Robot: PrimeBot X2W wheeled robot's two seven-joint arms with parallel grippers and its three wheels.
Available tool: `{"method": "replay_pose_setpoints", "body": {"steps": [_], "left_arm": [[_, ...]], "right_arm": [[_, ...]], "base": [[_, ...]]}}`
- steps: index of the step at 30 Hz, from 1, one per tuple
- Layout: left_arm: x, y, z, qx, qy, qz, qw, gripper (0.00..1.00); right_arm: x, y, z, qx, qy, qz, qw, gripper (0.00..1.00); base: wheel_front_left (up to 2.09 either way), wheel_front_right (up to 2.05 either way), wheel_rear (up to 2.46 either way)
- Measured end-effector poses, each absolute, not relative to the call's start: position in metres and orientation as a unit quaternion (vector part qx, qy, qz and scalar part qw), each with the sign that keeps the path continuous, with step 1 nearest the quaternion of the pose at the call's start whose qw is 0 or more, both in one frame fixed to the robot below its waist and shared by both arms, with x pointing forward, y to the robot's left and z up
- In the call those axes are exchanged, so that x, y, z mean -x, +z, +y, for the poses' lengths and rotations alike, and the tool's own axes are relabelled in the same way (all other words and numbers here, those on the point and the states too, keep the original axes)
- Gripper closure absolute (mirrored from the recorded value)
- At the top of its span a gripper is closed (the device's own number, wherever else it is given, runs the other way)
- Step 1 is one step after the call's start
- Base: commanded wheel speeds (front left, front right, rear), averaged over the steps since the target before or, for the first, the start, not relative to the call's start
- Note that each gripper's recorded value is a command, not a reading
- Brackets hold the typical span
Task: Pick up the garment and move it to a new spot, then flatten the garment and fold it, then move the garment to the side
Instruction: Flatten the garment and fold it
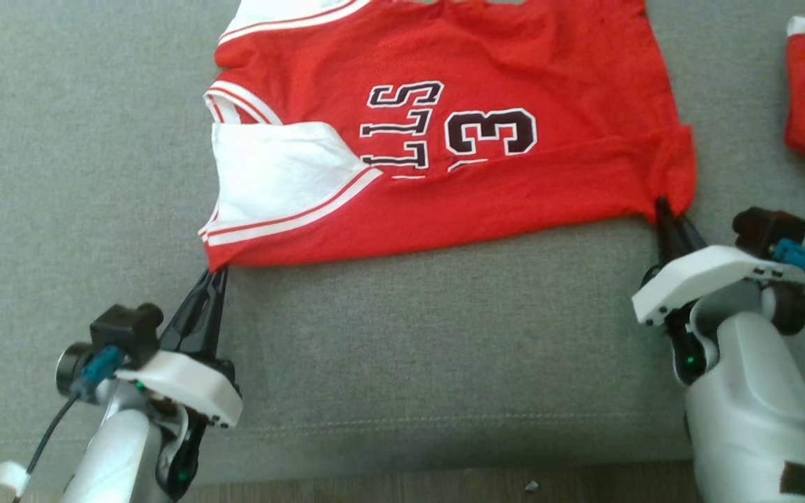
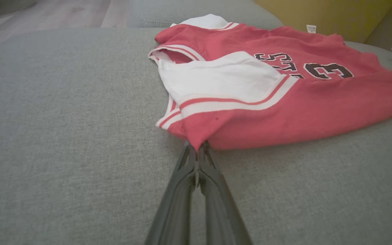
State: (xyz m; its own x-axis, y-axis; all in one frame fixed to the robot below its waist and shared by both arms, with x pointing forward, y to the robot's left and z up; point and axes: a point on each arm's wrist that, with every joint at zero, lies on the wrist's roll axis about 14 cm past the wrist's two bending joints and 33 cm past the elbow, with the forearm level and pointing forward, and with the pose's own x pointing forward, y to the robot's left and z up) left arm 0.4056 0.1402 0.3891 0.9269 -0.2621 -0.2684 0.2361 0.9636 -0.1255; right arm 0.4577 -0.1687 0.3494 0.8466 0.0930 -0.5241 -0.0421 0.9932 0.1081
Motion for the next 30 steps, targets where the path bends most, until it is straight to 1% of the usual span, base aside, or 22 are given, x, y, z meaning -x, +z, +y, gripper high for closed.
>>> {"method": "replay_pose_setpoints", "body": {"steps": [5,13,19,22,23,24,25,26,30], "left_arm": [[-0.387,0.388,0.142,0.045,-0.139,0.152,0.977,1.00],[-0.362,0.387,0.144,0.036,-0.161,0.173,0.971,1.00],[-0.341,0.380,0.141,0.049,-0.168,0.209,0.962,1.00],[-0.332,0.373,0.137,0.063,-0.170,0.234,0.955,1.00],[-0.332,0.373,0.137,0.063,-0.170,0.234,0.955,1.00],[-0.330,0.371,0.136,0.069,-0.170,0.242,0.953,0.84],[-0.328,0.369,0.134,0.075,-0.171,0.251,0.950,0.09],[-0.327,0.368,0.134,0.081,-0.169,0.258,0.948,0.00],[-0.320,0.363,0.138,0.082,-0.163,0.290,0.939,0.00]], "right_arm": [[-0.434,0.346,-0.172,-0.055,0.041,0.294,0.953,1.00],[-0.400,0.341,-0.200,-0.044,0.032,0.323,0.945,1.00],[-0.371,0.337,-0.208,-0.043,0.029,0.357,0.933,1.00],[-0.363,0.337,-0.210,-0.050,0.026,0.367,0.929,1.00],[-0.363,0.337,-0.210,-0.050,0.026,0.367,0.929,0.94],[-0.362,0.339,-0.210,-0.051,0.024,0.368,0.928,0.56],[-0.363,0.341,-0.211,-0.053,0.023,0.366,0.929,0.00],[-0.364,0.345,-0.212,-0.055,0.019,0.362,0.930,0.00],[-0.367,0.361,-0.223,-0.034,0.006,0.340,0.940,0.00]], "base": [[0.00,0.00,0.00],[0.00,0.00,0.00],[0.00,0.00,0.00],[0.00,0.00,0.00],[0.00,0.00,0.00],[0.00,0.00,0.00],[0.00,0.00,0.00],[0.00,0.00,0.00],[0.00,0.00,0.00]]}}
